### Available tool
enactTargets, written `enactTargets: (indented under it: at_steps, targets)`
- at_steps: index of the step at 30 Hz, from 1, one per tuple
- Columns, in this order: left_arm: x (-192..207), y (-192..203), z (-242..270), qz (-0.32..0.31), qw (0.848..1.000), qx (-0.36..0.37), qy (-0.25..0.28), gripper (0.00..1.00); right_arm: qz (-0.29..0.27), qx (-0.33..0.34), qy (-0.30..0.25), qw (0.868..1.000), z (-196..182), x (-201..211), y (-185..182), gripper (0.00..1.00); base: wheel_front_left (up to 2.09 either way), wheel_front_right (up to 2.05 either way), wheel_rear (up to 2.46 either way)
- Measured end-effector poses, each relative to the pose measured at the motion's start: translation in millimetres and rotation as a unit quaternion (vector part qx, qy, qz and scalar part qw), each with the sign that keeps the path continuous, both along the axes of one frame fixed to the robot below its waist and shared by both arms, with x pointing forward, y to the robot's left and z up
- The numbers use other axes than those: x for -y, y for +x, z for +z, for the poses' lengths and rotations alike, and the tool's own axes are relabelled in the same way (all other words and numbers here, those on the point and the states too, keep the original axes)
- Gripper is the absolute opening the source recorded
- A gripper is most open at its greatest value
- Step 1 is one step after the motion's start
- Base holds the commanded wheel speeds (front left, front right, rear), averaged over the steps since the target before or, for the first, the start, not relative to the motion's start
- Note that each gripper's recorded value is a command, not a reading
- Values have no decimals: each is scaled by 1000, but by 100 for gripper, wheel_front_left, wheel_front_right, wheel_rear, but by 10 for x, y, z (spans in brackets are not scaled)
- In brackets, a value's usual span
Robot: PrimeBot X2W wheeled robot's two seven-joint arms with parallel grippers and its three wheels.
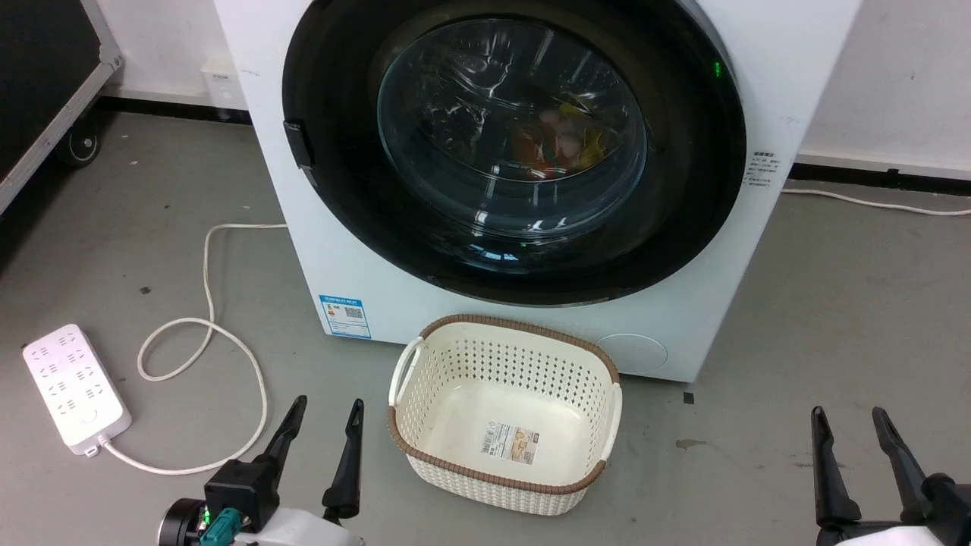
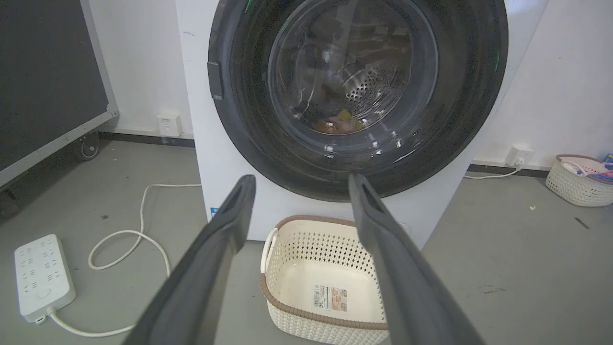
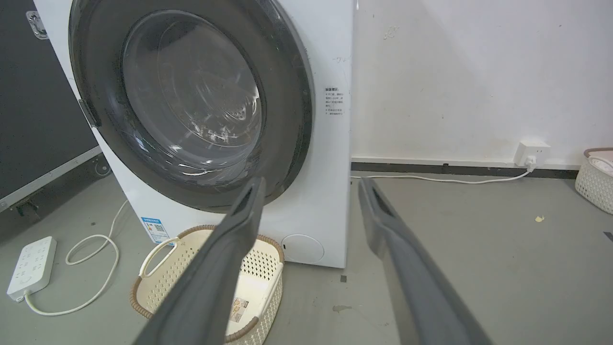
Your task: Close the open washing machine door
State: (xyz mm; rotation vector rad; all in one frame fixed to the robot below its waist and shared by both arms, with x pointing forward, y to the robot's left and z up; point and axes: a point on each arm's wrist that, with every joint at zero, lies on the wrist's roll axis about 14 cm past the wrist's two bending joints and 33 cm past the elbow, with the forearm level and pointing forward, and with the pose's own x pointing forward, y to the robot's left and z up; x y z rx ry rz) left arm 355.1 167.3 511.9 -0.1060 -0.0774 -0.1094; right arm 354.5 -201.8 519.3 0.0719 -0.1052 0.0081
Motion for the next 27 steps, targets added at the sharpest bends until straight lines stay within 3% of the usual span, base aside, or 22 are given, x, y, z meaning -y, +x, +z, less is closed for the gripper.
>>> enactTargets:
  at_steps: [2, 3, 27]
  targets:
    - [-17, -2, 12, 4, 1000, 2, 0, 100, 1, 0, 0, 1000, -3, -6, 1, 100, 0, 0, 0]
    - [-17, -2, 12, 4, 1000, 2, 0, 0, 1, 0, 0, 1000, -3, -6, 1, 0, 0, 0, 0]
    - [1, 33, 28, 4, 1000, -5, 12, 0, 10, -16, -7, 1000, -37, -65, 9, 0, 0, 0, 0]
